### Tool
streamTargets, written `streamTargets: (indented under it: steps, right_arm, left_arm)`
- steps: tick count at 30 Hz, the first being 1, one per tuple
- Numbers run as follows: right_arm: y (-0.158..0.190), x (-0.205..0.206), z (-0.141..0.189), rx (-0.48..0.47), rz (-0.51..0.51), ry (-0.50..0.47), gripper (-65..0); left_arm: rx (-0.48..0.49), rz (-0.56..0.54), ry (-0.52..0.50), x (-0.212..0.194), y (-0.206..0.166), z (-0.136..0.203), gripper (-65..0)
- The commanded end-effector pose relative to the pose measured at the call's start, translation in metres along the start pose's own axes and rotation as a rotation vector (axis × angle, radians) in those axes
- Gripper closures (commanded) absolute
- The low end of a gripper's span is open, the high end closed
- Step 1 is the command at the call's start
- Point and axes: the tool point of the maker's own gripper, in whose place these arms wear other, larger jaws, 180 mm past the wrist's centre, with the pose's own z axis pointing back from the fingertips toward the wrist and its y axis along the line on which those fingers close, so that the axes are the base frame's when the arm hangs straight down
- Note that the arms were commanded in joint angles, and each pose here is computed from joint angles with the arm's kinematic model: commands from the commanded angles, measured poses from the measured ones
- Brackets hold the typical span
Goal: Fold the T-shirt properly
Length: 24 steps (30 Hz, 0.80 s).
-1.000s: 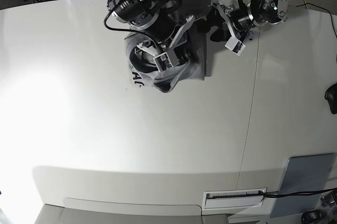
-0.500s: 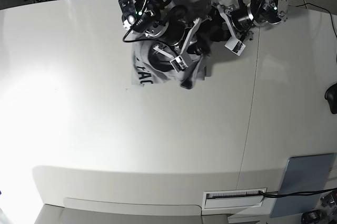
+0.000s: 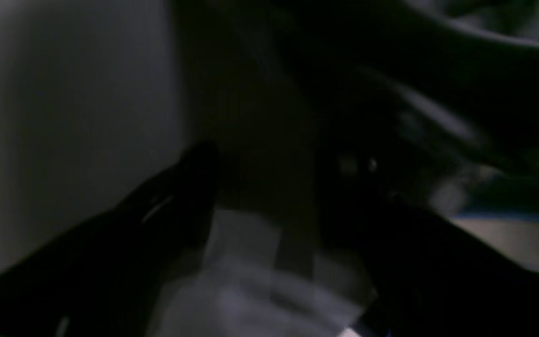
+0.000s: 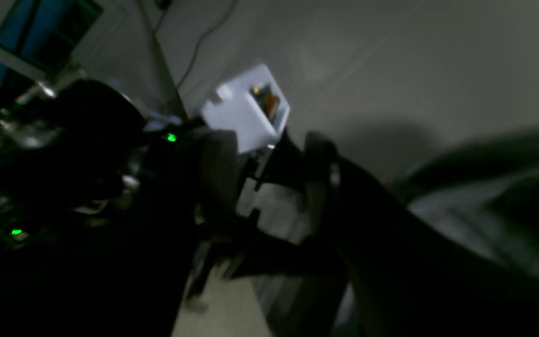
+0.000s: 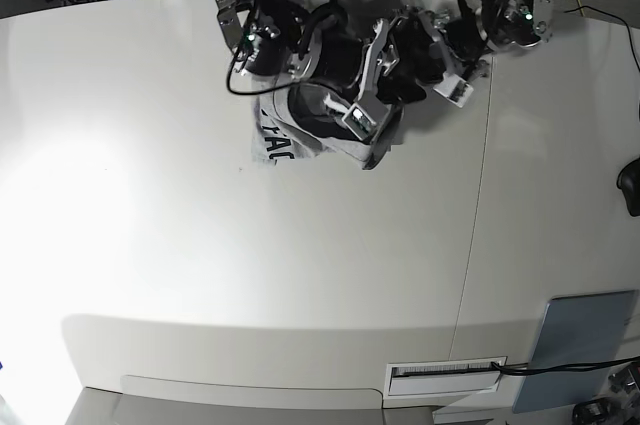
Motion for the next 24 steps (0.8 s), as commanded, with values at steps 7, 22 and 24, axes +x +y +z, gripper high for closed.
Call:
streamTargets:
  steps: [7,22,24]
  right_arm:
    - [-0.047,0.030,0.036,-0.360,0.191,0.008,-23.8]
    - [-0.200,0.005,0.229,-1.094,0.107,0.114,-23.8]
    - [-0.207,0.000,0.252,-1.151,0.094,0.124,-23.8]
  left_arm:
    - [0.049,0.002,-0.170,0.047,0.018,0.037,-31.9]
    - [-0.277,-0.147,-0.103,0.045,-0.091,0.029,-31.9]
    - [-0.324,-0.155,-0.091,0.042,-0.106,0.024,-31.9]
